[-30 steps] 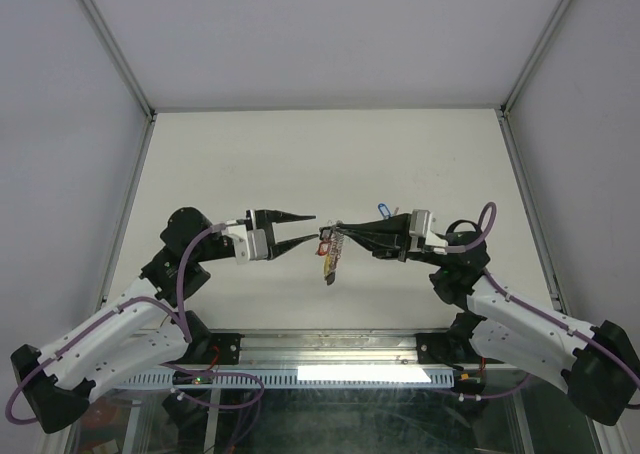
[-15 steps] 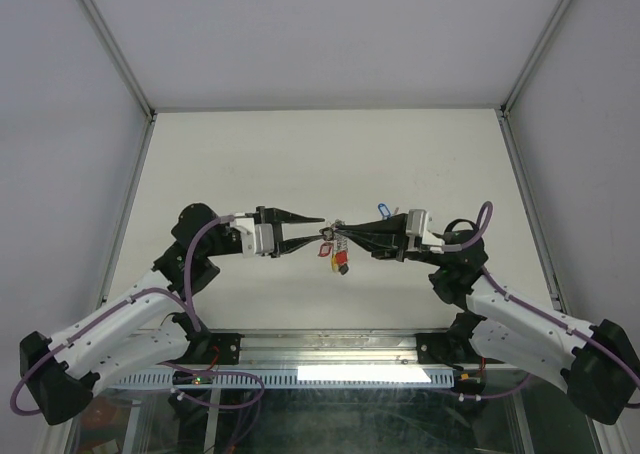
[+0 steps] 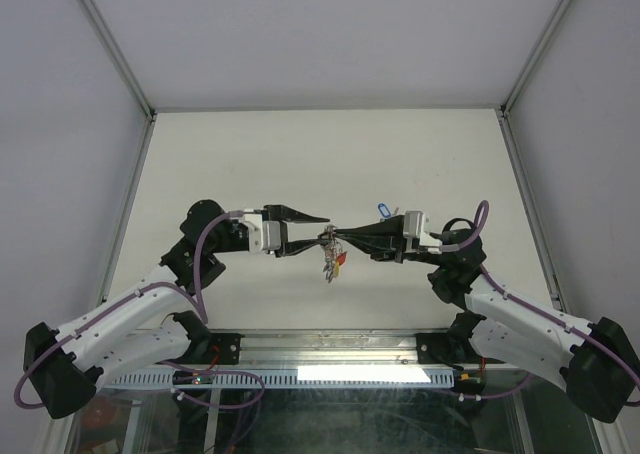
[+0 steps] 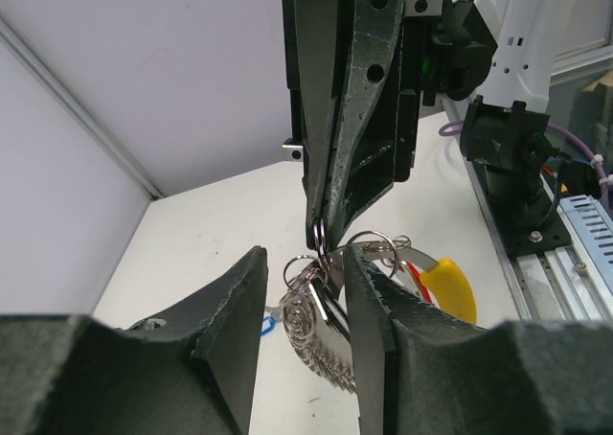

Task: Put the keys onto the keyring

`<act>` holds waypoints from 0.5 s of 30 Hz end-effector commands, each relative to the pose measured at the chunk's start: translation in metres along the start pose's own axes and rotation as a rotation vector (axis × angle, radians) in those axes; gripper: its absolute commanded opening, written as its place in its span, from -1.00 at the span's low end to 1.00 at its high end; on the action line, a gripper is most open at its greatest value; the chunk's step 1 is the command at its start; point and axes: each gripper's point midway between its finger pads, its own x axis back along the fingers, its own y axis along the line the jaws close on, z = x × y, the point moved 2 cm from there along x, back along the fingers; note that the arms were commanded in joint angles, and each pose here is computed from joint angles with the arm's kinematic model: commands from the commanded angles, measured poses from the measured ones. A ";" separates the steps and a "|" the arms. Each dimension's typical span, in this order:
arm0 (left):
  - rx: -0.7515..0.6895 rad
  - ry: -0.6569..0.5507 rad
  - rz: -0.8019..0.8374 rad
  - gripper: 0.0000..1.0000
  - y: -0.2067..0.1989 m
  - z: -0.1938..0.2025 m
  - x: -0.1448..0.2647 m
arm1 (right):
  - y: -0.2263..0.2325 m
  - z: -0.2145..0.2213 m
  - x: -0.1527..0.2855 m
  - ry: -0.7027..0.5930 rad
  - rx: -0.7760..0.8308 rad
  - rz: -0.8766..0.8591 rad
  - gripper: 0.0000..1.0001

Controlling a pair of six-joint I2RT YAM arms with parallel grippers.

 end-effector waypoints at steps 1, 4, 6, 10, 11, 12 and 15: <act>-0.031 -0.040 0.031 -0.32 0.002 -0.012 -0.004 | -0.006 -0.037 -0.009 -0.097 0.076 -0.006 -1.00; -0.026 -0.027 0.052 -0.40 0.000 -0.008 -0.005 | -0.006 -0.037 -0.008 -0.098 0.076 -0.004 -1.00; -0.016 -0.011 0.060 -0.43 -0.002 -0.004 -0.005 | -0.006 -0.037 -0.008 -0.098 0.076 -0.005 -1.00; -0.018 0.006 0.053 -0.59 -0.001 -0.002 -0.004 | -0.007 -0.037 -0.007 -0.101 0.078 0.006 -1.00; -0.018 0.007 0.050 -0.64 0.000 -0.003 -0.003 | -0.007 -0.036 -0.007 -0.100 0.077 0.008 -1.00; -0.020 0.006 0.046 -0.70 0.000 -0.003 -0.003 | -0.007 -0.036 -0.007 -0.099 0.078 0.008 -1.00; -0.020 0.010 0.037 -0.84 0.001 -0.002 -0.003 | -0.007 -0.037 -0.007 -0.103 0.081 0.012 -1.00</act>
